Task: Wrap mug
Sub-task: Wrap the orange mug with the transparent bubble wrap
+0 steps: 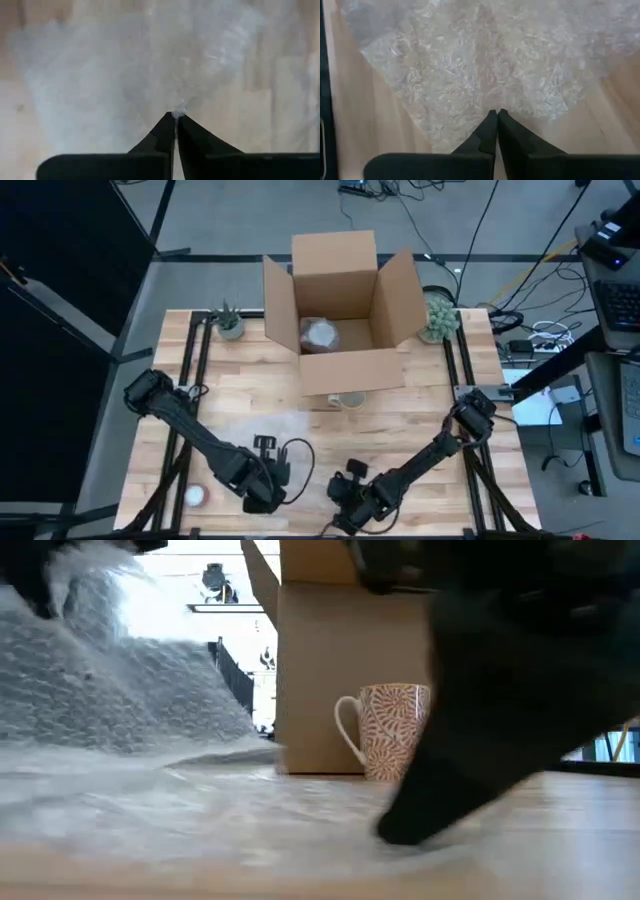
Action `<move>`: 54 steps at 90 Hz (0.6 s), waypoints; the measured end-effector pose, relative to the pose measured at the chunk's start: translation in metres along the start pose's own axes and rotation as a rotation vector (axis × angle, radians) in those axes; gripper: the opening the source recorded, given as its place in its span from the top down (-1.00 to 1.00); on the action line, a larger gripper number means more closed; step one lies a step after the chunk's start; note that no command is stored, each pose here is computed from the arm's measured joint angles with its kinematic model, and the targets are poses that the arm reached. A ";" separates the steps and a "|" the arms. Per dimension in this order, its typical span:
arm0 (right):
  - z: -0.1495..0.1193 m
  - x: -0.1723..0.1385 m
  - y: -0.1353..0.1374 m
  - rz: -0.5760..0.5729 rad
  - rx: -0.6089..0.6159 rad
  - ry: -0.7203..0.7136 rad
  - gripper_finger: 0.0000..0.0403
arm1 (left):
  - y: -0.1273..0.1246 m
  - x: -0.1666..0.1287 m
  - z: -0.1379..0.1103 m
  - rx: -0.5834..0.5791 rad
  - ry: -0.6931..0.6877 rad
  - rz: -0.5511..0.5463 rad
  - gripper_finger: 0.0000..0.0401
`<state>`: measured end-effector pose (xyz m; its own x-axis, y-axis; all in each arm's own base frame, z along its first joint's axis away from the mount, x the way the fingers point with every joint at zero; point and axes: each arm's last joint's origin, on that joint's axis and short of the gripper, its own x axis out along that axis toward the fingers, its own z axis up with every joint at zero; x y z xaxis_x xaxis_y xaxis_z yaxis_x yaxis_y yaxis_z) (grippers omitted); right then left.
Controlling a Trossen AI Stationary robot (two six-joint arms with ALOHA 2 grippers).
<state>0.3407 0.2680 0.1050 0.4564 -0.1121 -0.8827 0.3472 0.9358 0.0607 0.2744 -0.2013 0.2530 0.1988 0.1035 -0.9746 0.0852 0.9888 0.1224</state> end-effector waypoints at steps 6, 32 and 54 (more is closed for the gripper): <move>-0.006 -0.008 -0.003 -0.038 0.018 0.043 1.00 | 0.004 -0.005 -0.004 0.013 0.047 0.050 1.00; -0.023 -0.048 -0.027 -0.254 0.054 0.236 1.00 | 0.018 -0.018 -0.012 0.016 0.145 0.178 1.00; -0.030 -0.072 -0.039 -0.320 0.058 0.411 1.00 | 0.017 -0.018 -0.012 0.018 0.151 0.170 1.00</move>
<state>0.2694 0.2501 0.1525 -0.0346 -0.2383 -0.9706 0.4664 0.8551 -0.2266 0.2602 -0.1850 0.2707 0.0635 0.2850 -0.9564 0.0804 0.9538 0.2896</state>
